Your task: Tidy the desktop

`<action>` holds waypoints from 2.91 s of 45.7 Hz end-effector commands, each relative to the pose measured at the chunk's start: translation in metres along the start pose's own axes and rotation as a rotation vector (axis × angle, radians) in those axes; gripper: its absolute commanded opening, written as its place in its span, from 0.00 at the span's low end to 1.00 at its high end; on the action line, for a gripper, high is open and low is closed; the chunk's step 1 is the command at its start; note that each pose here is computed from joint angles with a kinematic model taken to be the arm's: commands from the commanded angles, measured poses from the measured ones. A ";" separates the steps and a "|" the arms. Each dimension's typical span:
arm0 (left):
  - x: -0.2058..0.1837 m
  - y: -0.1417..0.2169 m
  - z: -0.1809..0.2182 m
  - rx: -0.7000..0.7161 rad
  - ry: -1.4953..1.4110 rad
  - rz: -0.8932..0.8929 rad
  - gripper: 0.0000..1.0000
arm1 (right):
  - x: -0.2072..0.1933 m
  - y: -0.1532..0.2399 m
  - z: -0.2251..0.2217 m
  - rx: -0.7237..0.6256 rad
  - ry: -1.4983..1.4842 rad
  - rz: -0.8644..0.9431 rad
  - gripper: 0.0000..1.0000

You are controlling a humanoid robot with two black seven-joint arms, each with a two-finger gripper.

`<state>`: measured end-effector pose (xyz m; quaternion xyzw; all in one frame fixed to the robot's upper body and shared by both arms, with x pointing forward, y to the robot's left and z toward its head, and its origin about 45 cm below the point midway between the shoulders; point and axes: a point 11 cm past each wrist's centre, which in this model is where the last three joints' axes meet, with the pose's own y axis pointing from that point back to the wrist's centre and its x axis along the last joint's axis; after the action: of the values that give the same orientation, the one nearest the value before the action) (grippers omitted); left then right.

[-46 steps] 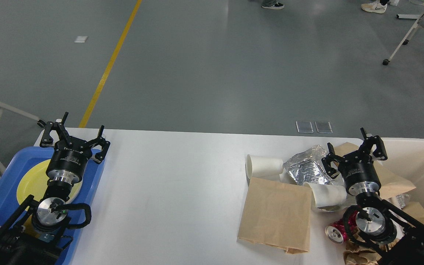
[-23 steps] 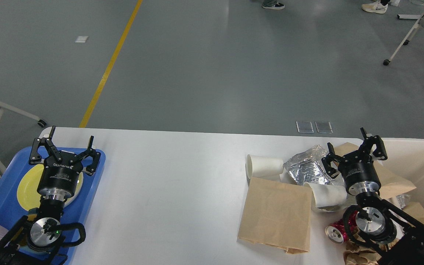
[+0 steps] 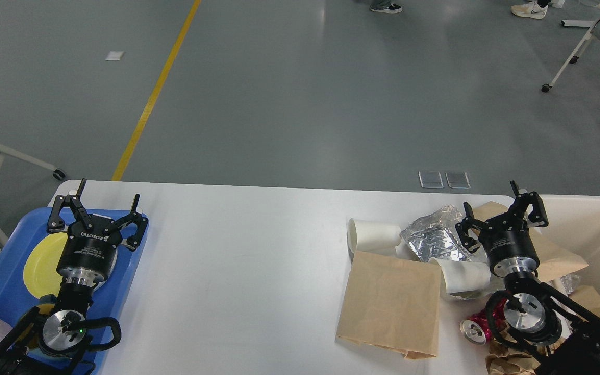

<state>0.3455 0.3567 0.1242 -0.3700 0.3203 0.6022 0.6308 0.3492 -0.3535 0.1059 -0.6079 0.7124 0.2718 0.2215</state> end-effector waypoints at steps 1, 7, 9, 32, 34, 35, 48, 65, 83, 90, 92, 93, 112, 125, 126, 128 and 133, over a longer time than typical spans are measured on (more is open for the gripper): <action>0.000 0.001 -0.001 0.000 -0.001 -0.001 0.96 | 0.000 0.000 0.000 0.000 0.000 0.000 1.00; 0.000 0.001 0.000 0.000 0.001 0.000 0.96 | 0.000 0.000 0.000 0.000 0.000 0.000 1.00; 0.000 0.001 -0.001 0.000 -0.001 -0.001 0.96 | 0.000 0.000 0.000 0.000 0.000 0.000 1.00; 0.000 0.001 0.000 -0.002 0.001 0.000 0.96 | 0.005 -0.004 -0.003 0.011 -0.008 0.035 1.00; 0.000 0.001 0.000 -0.001 0.000 -0.001 0.96 | 0.010 -0.006 -0.008 0.028 -0.012 0.050 1.00; 0.000 0.000 0.000 -0.001 0.000 -0.002 0.96 | 0.011 -0.006 -0.012 0.039 -0.013 0.054 1.00; 0.000 0.001 -0.001 0.000 0.002 0.000 0.96 | 0.029 -0.006 -0.043 0.152 -0.080 0.112 1.00; 0.000 0.001 -0.001 0.000 0.002 0.000 0.96 | 0.039 0.010 -0.021 0.083 -0.061 0.128 1.00; 0.000 0.001 -0.001 0.002 -0.001 -0.001 0.96 | 0.017 0.020 0.018 -0.058 -0.040 0.052 1.00; 0.000 0.001 -0.001 0.002 0.001 -0.001 0.96 | -0.005 0.014 0.021 -0.067 -0.048 -0.005 1.00; 0.000 0.001 0.000 0.000 0.001 0.000 0.96 | -0.010 0.010 0.018 -0.060 -0.048 -0.014 1.00; 0.000 0.000 0.000 0.001 0.001 -0.002 0.96 | -0.011 0.009 0.018 -0.058 -0.049 -0.018 1.00; 0.000 0.001 -0.001 0.000 0.002 0.000 0.96 | -0.031 -0.014 0.001 -0.018 -0.013 -0.024 1.00; 0.000 0.001 -0.001 0.002 -0.001 -0.001 0.96 | -0.009 -0.012 -0.039 -0.048 0.184 -0.072 1.00; 0.000 0.001 -0.001 0.001 0.002 0.000 0.96 | -0.004 -0.012 -0.047 -0.057 0.220 -0.085 1.00; 0.000 0.001 -0.001 0.001 0.002 0.000 0.96 | -0.002 -0.009 -0.052 -0.093 0.270 -0.130 1.00; 0.000 0.001 -0.001 0.001 0.002 0.000 0.96 | -0.013 -0.007 -0.048 -0.210 0.356 -0.269 1.00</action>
<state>0.3449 0.3559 0.1234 -0.3701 0.3208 0.6016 0.6310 0.3606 -0.3791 0.1438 -0.6970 0.6753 0.2112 0.1163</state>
